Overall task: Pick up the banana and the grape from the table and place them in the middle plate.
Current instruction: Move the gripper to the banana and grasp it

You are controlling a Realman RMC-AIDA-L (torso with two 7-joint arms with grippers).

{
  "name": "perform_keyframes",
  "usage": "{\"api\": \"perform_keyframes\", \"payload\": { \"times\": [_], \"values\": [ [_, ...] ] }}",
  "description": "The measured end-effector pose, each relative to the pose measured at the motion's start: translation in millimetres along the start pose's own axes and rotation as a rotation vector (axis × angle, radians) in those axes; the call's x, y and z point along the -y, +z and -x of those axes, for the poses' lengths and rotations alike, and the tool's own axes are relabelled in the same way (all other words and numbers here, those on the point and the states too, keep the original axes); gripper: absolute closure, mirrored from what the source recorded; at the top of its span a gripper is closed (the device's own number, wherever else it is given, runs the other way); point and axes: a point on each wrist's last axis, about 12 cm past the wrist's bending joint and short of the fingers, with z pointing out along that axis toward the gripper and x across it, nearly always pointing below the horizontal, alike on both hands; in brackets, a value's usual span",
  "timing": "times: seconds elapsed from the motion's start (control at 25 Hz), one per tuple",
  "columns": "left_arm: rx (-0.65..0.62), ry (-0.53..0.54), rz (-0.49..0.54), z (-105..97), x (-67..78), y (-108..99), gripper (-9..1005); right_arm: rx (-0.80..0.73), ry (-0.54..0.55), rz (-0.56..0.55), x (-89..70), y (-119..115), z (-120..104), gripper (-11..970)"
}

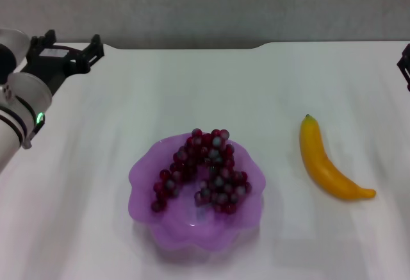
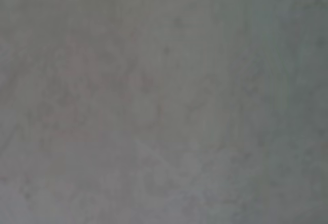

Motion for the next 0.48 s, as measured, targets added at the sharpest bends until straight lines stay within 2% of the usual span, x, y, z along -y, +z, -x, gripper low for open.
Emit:
{"api": "perform_keyframes", "payload": {
  "times": [0.16, 0.32, 0.48],
  "values": [
    [-0.016, -0.002, 0.035, -1, -9.6, 12, 102, 0.0, 0.0, 0.005, -1.3, 1, 0, 68],
    [0.006, 0.024, 0.094, -9, -20.9, 14, 102, -0.022, 0.001, 0.012, -3.5, 2, -2, 68],
    [0.013, 0.057, 0.121, -15, -25.6, 17, 102, -0.047, 0.003, 0.018, -6.4, 5, -3, 68]
  ]
}}
